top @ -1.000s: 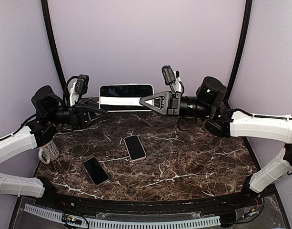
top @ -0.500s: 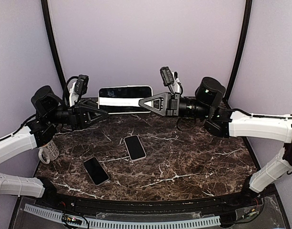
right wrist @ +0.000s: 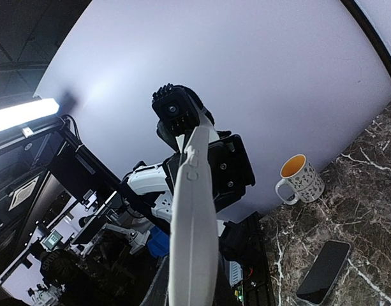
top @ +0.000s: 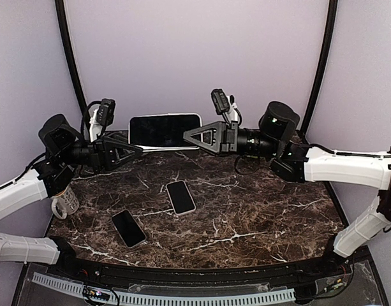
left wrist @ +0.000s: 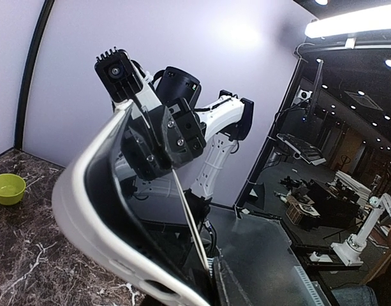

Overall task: Take the phone out of the phone case
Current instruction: Remove the bottom left corner of the phone case.

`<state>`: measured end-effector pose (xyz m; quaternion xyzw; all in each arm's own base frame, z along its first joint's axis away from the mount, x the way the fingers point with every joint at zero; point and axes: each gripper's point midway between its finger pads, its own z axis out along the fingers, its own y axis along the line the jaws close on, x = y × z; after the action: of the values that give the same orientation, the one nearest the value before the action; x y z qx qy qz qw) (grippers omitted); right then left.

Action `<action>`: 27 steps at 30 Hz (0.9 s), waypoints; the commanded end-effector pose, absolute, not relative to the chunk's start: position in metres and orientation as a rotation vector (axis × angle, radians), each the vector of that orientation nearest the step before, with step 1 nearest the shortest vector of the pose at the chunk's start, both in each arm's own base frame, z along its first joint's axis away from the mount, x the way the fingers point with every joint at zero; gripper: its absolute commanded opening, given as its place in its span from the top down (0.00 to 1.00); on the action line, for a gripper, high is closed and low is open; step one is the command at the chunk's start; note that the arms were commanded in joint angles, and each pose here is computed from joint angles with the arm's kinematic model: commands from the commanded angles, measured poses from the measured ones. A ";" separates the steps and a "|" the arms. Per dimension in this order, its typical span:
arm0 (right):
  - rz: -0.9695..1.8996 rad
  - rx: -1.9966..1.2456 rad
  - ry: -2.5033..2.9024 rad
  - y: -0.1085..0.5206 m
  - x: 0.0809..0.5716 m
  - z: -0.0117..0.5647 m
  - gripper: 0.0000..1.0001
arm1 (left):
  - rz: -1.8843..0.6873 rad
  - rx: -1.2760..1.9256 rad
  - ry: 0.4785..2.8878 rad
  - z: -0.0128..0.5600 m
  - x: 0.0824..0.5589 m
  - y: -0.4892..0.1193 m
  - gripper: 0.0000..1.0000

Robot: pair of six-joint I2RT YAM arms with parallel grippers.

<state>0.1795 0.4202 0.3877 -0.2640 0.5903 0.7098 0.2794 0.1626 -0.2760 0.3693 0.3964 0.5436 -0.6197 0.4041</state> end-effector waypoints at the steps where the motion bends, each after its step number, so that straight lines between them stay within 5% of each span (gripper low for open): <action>1: 1.997 -0.622 1.466 0.417 0.181 0.431 1.00 | -1.541 1.061 1.269 0.387 0.149 -0.270 0.81; 27: 2.252 -0.255 1.724 0.430 0.201 0.390 1.00 | -1.487 1.049 1.146 0.416 0.139 -0.261 0.82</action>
<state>0.1882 0.4296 0.3845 -0.1548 0.6059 0.7639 0.1592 0.1610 -0.2689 0.3799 0.3778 0.5466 -0.6248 0.4100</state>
